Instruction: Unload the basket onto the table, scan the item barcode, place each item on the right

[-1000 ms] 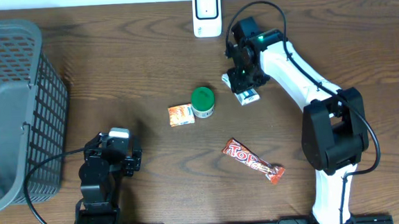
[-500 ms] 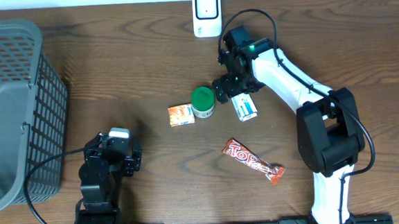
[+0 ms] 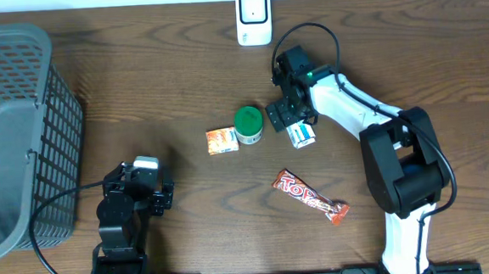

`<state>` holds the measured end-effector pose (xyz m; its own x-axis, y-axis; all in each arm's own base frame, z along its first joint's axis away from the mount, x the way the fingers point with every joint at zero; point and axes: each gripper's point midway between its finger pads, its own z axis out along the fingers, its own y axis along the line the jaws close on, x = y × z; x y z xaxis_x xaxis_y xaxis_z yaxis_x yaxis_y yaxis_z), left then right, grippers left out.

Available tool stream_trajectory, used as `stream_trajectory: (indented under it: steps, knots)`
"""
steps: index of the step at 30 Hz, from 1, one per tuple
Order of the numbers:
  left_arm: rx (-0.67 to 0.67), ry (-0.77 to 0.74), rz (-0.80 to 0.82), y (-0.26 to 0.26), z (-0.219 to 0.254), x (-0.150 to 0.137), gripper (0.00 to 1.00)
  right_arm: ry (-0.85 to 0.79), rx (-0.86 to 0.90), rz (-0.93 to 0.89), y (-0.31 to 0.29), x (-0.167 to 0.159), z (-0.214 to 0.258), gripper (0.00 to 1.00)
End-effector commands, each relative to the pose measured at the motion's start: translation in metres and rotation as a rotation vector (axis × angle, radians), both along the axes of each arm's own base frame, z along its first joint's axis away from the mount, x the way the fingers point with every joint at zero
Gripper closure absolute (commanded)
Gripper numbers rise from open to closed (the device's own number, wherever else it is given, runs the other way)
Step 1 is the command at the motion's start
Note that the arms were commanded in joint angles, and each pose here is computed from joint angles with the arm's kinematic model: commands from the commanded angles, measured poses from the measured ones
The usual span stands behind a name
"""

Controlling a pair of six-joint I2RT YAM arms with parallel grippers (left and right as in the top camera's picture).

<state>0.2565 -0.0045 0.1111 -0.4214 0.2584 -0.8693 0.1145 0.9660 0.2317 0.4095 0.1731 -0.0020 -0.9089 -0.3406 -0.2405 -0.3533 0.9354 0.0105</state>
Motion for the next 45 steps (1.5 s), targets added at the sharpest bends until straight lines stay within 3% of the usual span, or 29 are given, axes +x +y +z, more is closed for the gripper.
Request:
stream_trajectory:
  steps: [1,4,9,13,20,27,34,45]
  knots:
    - [-0.005,-0.009,0.009,0.001,0.002,0.0,0.13,0.096,-0.007,0.002,-0.006,-0.029,-0.038,0.07]
    - [-0.005,-0.009,0.009,0.001,0.002,0.0,0.13,0.09,-0.004,0.002,-0.007,-0.031,-0.046,0.22]
    - [-0.005,-0.009,0.009,0.001,0.002,0.0,0.13,0.083,0.008,0.004,-0.005,-0.03,-0.047,0.58]
    - [-0.005,-0.008,0.009,0.001,0.002,0.0,0.13,0.106,0.082,0.021,0.008,-0.033,-0.043,0.69]
    - [-0.005,-0.008,0.009,0.001,0.002,0.0,0.13,0.191,0.279,0.052,0.043,-0.026,0.004,0.73]
    - [-0.005,-0.009,0.009,0.001,0.002,0.0,0.13,0.302,0.513,0.223,0.075,-0.042,0.072,0.76]
    - [-0.005,-0.009,0.009,0.001,0.002,0.0,0.13,0.368,0.552,0.206,0.057,-0.046,0.106,0.79]
    - [-0.005,-0.009,0.009,0.001,0.002,0.0,0.13,0.334,1.056,0.362,0.075,-0.05,0.177,0.73]
